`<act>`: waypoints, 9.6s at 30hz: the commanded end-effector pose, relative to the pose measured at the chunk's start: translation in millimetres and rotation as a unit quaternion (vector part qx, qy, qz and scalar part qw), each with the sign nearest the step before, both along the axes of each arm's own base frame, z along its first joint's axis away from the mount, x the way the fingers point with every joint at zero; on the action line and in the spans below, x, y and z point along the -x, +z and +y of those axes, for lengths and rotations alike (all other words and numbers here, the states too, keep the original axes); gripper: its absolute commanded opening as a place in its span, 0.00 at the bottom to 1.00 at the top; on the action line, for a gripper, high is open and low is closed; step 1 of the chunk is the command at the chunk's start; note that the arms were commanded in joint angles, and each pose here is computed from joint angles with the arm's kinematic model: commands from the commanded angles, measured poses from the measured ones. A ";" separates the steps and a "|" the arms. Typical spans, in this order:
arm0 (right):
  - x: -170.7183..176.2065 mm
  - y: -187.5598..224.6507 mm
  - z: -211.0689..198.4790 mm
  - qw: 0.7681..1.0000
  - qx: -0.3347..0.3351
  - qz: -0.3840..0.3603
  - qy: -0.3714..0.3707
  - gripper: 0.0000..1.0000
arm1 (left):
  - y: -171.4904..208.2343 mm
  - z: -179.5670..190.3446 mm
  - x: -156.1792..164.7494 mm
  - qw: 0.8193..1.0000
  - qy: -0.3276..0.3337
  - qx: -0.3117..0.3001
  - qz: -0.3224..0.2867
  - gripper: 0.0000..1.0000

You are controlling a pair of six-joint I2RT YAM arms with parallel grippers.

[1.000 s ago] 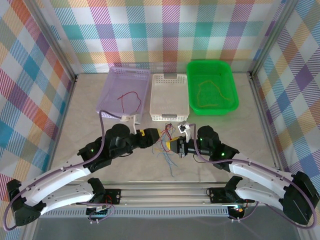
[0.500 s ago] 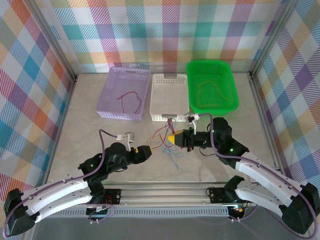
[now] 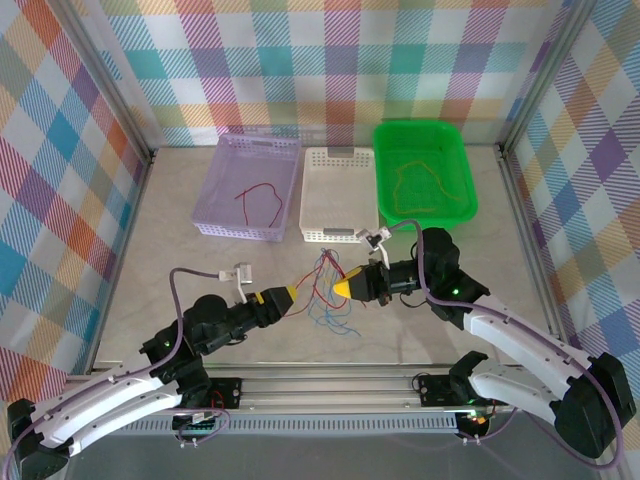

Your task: Untangle the cables

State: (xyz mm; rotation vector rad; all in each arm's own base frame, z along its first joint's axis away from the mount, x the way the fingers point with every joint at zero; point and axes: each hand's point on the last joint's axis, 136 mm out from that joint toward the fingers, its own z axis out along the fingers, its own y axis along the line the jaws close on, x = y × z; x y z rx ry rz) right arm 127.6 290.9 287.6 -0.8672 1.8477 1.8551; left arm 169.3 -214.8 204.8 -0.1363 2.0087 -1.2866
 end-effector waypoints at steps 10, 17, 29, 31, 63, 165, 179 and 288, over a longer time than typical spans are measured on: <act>14.9 31.9 -2.3 0.997 -0.042 -0.042 0.055 0.00 | -17.0 -7.0 -4.1 1.000 0.001 -0.004 0.010 0.71; 14.8 29.8 -1.1 0.997 -0.041 -0.037 0.059 0.00 | -9.7 -19.9 -7.3 1.000 -0.011 0.013 0.005 0.71; 11.1 18.0 4.0 0.997 -0.036 -0.027 0.060 0.00 | -7.6 -26.1 -10.3 1.000 -0.014 0.023 0.002 0.30; 9.4 13.3 4.7 0.998 -0.032 -0.025 0.056 0.00 | -7.1 -26.4 -10.2 1.000 -0.015 0.022 0.001 0.13; -122.2 -180.4 -41.2 0.942 0.217 0.146 -0.211 0.22 | 14.1 66.9 -15.6 0.988 0.150 -0.035 -0.020 0.00; -131.5 -183.5 -126.8 0.814 0.240 -0.008 -0.529 0.00 | 157.4 129.9 -8.3 0.959 0.229 -0.153 -0.068 0.00; -123.2 -208.4 -179.2 0.770 0.285 0.063 -0.567 0.00 | 159.9 155.4 -2.8 0.947 0.255 -0.180 -0.071 0.00; -105.9 -230.3 17.7 0.884 0.346 -0.044 -0.312 0.00 | 158.5 163.7 0.4 0.951 0.273 -0.126 -0.072 0.00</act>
